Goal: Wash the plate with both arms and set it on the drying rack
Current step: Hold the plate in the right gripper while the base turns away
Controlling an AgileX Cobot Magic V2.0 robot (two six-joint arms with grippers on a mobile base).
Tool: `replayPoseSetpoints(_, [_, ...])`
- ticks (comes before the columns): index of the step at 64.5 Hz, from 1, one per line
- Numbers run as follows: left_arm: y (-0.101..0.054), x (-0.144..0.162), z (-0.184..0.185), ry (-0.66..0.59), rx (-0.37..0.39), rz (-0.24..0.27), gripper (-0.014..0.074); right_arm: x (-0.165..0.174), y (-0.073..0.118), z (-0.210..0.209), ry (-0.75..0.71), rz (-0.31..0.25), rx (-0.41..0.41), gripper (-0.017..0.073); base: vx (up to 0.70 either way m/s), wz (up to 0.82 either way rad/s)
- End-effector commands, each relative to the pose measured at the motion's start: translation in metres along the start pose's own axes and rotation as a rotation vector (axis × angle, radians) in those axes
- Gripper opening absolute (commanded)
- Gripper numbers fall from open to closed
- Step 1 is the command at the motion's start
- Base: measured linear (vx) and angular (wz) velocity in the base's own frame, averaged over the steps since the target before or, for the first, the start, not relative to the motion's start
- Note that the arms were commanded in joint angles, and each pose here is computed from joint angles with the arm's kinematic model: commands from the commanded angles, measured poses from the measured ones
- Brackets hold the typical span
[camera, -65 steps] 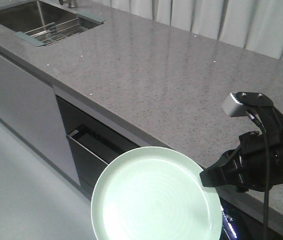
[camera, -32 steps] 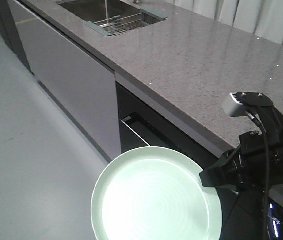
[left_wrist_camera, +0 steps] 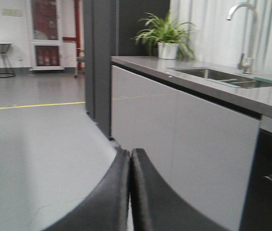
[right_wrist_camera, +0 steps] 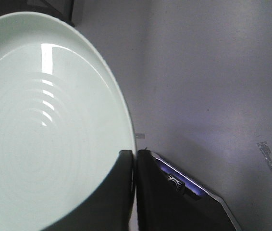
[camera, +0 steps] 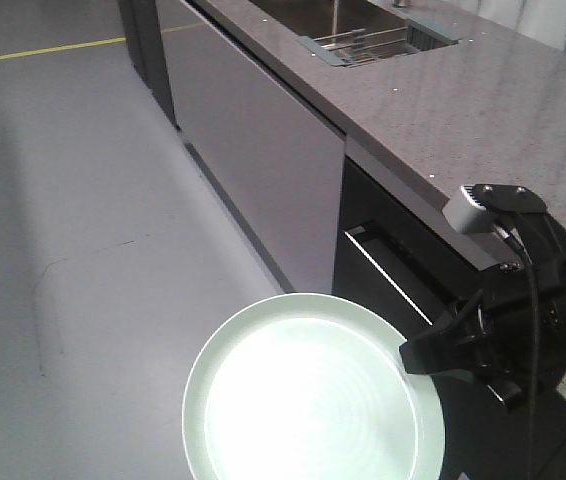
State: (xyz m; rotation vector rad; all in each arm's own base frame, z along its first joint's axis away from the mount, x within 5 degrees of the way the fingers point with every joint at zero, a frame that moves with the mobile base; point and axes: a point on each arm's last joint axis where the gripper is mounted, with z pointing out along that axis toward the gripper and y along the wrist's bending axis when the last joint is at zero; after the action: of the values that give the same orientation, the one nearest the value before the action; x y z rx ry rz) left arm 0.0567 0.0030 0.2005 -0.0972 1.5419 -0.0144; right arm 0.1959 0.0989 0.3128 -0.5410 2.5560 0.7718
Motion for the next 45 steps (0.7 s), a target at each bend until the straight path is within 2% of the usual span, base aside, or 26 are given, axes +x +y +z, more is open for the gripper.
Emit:
replayPoseSetpoints(1, [-0.0011, -0.0163, -0.0026, -0.113, 0.009, -0.005, -0.0006, -0.0077, 0.0074, -0.0104, -0.081, -0.011, -0.021, -0.0004, -0.05, 0.46])
replayPoseSetpoints(45, [-0.0011, -0.0163, -0.0026, -0.113, 0.009, -0.005, -0.0006, -0.0077, 0.0074, -0.0104, -0.081, -0.011, -0.021, -0.0004, -0.02, 0.44])
